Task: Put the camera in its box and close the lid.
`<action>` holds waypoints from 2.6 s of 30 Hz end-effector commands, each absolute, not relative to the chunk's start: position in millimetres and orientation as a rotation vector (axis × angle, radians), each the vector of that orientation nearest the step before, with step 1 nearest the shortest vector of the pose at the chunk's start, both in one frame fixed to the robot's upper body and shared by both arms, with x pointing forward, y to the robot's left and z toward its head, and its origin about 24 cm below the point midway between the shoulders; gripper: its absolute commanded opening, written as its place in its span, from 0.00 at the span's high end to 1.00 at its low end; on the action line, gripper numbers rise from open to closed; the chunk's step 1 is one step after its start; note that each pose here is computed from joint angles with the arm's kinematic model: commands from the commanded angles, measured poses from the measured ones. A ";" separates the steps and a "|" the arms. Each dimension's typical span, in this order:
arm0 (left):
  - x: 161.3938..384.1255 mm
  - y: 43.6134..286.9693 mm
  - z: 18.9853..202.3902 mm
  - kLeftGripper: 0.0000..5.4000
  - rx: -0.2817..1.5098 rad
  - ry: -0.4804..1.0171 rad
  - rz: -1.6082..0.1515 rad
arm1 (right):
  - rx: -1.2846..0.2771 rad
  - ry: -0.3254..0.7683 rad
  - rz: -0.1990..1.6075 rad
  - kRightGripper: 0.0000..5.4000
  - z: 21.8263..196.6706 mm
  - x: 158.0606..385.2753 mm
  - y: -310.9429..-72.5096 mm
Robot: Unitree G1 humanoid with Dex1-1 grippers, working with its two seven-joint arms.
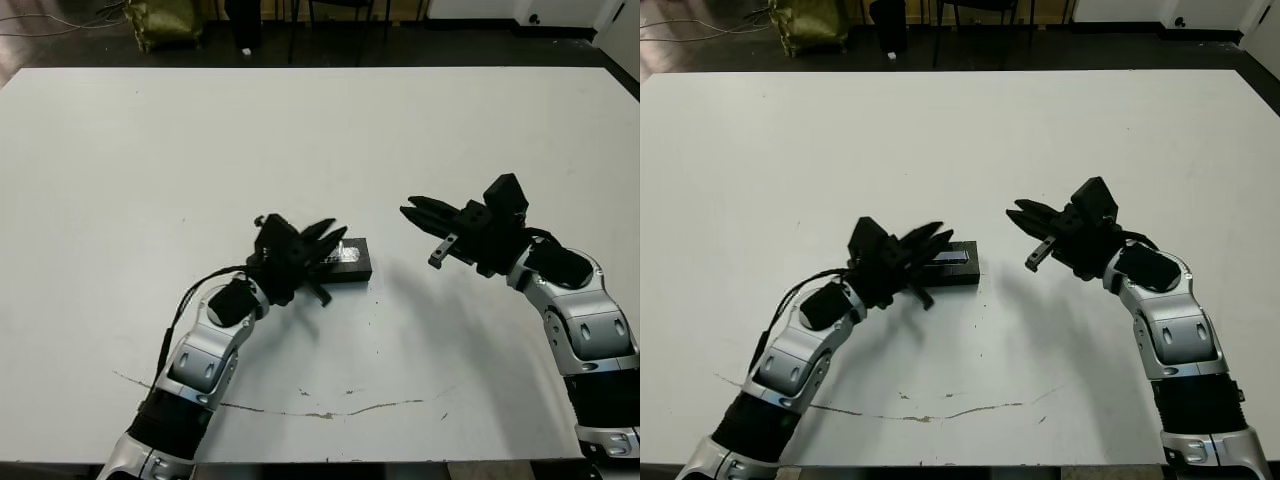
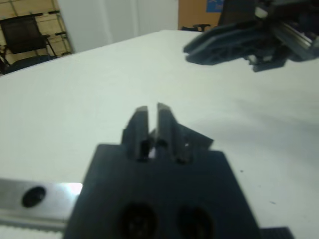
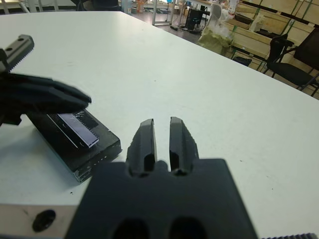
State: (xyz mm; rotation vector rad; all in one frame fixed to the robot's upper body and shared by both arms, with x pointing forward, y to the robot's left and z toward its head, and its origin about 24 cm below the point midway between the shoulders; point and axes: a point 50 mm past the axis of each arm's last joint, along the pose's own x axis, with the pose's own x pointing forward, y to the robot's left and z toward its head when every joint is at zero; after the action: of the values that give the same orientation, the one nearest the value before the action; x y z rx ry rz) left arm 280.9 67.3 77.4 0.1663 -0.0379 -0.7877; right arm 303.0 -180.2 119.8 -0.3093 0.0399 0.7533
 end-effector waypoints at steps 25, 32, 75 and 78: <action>286.4 93.4 43.1 1.00 0.119 0.431 -0.629 | -0.319 0.082 0.742 1.00 114.9 299.4 -182.7; 291.5 105.9 33.4 1.00 0.042 0.495 -0.554 | -0.304 0.091 0.745 1.00 113.5 299.7 -183.0; 269.9 222.3 100.8 1.00 0.151 -0.335 0.024 | -0.259 -0.144 0.371 1.00 122.7 281.8 -177.6; 264.7 218.9 88.7 1.00 0.117 -0.357 0.052 | -0.263 -0.177 0.322 1.00 122.8 277.5 -177.0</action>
State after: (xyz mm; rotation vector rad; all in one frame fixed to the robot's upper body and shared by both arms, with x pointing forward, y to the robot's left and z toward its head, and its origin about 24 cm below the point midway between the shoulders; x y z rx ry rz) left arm 268.8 218.0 100.4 0.1210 -0.3877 0.0336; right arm 280.9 -174.5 127.4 -0.2610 -0.1832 0.3514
